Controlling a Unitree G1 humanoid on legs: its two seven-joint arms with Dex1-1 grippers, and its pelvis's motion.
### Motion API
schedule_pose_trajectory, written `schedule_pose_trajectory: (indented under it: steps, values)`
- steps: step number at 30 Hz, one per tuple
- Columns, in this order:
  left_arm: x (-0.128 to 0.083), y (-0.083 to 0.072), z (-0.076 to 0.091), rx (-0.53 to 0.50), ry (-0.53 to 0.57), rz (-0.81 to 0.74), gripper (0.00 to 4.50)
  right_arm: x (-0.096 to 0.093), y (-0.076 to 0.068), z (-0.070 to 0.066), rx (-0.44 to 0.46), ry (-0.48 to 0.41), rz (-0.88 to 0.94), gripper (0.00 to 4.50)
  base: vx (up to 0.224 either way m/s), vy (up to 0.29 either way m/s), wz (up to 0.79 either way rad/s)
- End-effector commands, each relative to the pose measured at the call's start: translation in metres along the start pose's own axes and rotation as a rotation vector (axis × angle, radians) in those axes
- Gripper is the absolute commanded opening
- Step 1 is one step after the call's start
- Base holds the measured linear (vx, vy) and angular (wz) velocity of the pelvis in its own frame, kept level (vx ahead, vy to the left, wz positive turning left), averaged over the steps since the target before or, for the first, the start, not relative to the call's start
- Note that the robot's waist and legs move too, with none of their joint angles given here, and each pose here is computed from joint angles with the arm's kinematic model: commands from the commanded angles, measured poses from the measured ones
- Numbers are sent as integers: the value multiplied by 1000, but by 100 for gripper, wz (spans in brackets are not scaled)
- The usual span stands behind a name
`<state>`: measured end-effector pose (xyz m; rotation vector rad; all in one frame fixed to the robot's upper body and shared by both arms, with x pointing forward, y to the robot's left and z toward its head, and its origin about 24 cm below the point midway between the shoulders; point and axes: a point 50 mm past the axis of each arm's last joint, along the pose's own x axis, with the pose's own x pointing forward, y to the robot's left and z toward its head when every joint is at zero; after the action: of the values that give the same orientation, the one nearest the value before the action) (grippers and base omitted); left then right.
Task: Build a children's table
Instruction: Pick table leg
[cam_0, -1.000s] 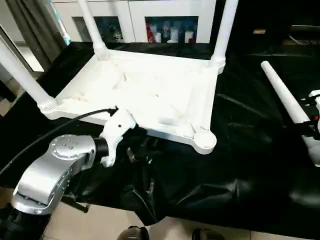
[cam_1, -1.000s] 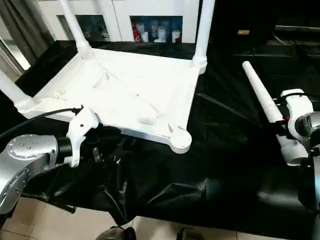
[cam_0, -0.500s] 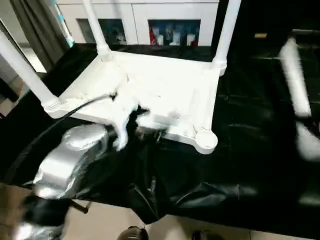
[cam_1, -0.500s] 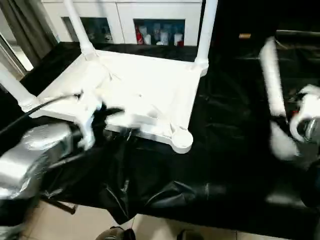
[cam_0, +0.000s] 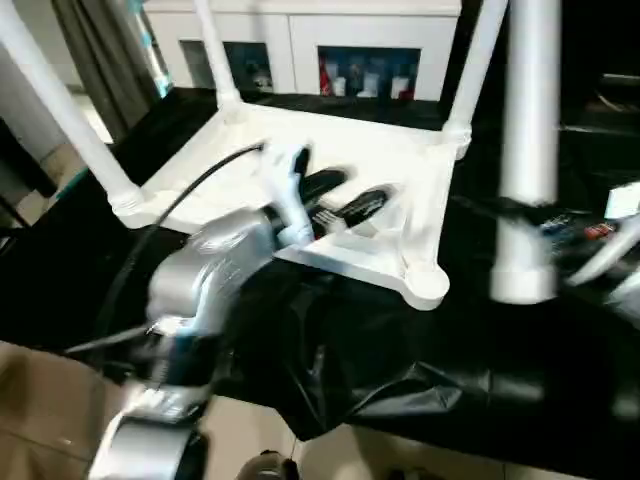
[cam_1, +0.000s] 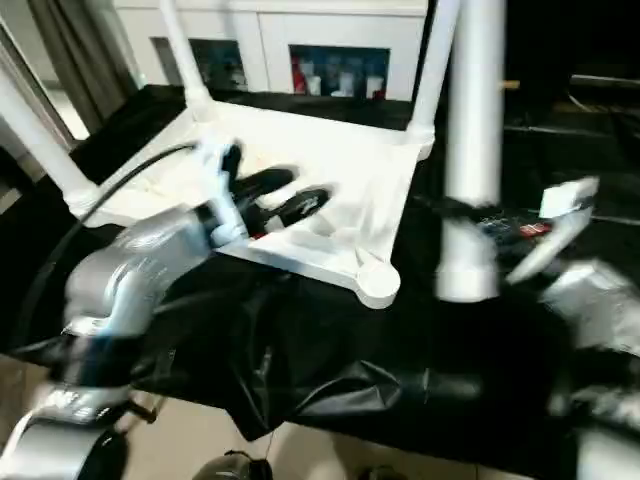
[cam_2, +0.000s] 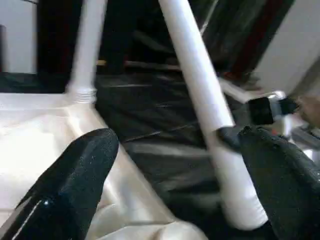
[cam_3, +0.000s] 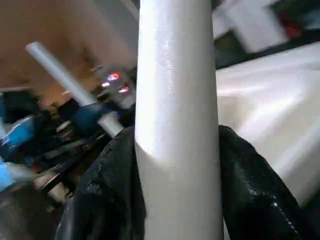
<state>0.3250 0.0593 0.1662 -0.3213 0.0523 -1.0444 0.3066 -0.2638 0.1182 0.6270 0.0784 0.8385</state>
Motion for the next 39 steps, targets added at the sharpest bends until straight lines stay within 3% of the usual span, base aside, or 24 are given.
schedule_pose_trajectory:
  steps: [1,9,21,29,31,37,39]
  values:
    - [7,-5,3,-54,-2,-58,450,12,16,1,-13,-4,101,182,0,0,0]
    - [24,-19,-5,-161,35,-164,450,34,41,-21,29,78,201,182,0,0,0]
    - [32,-29,-10,-234,38,-200,450,58,56,-42,-22,189,226,182,0,0,0]
    - [34,-20,4,-282,-31,-38,415,91,45,-51,-293,265,-90,182,0,0,0]
    - [34,-19,5,-287,-38,-20,402,95,45,-52,-318,268,-117,182,0,0,0]
    - [39,-9,13,-301,-100,159,357,124,57,-60,-540,280,-201,182,0,0,0]
    - [40,-7,14,-298,-113,201,338,130,60,-59,-576,266,-218,182,0,0,0]
